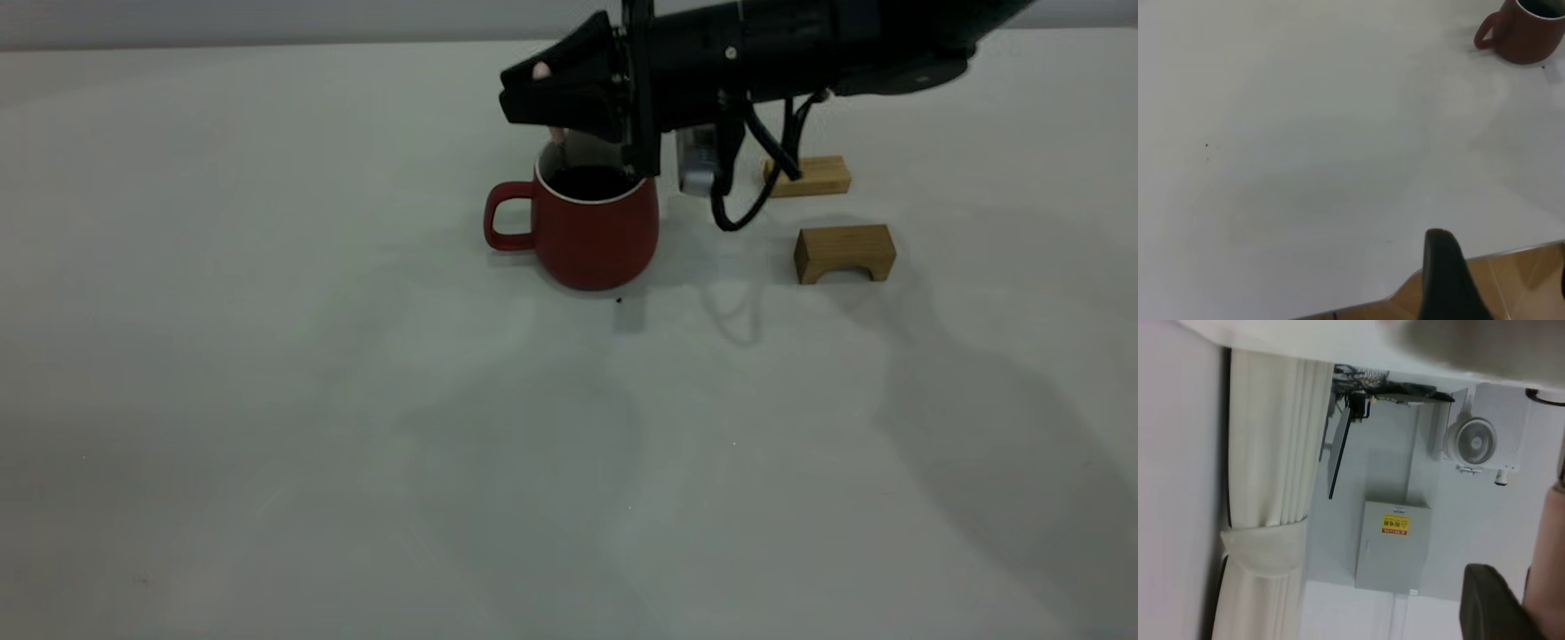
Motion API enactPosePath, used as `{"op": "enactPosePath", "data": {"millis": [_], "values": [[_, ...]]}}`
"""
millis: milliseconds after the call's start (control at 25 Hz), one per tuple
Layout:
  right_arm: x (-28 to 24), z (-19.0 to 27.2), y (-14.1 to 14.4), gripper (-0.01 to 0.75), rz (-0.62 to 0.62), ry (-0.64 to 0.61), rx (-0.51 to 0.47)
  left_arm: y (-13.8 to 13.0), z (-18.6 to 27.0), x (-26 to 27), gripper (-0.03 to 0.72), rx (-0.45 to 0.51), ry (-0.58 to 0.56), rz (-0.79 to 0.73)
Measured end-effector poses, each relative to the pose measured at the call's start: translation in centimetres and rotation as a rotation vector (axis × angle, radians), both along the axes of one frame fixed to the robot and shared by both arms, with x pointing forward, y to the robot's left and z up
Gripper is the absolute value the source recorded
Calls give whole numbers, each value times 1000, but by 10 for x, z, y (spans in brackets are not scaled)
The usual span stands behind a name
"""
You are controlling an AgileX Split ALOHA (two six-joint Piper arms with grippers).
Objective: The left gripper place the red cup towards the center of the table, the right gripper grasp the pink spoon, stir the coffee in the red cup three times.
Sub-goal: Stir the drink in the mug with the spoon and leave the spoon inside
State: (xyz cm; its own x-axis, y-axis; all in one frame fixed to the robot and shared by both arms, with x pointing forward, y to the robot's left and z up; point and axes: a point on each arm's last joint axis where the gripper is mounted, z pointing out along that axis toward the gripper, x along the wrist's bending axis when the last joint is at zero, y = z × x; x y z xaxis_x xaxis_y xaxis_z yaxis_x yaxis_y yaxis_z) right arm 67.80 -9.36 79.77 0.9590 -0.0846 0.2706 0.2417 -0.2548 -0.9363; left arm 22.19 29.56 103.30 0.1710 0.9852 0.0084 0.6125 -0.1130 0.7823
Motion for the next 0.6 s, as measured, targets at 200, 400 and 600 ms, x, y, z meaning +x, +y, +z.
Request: {"op": "enactPosePath", "data": {"millis": [200,400,600], "values": [[6,-5,-25,123,-39,15,-12,0,0,0,482,0,0,0],[-9,-5,-41,123,-77,85,-19,0,0,0,482,0,0,0],[-20,-4,-13,123,-15,84,-20,0,0,0,482,-1,0,1]]}}
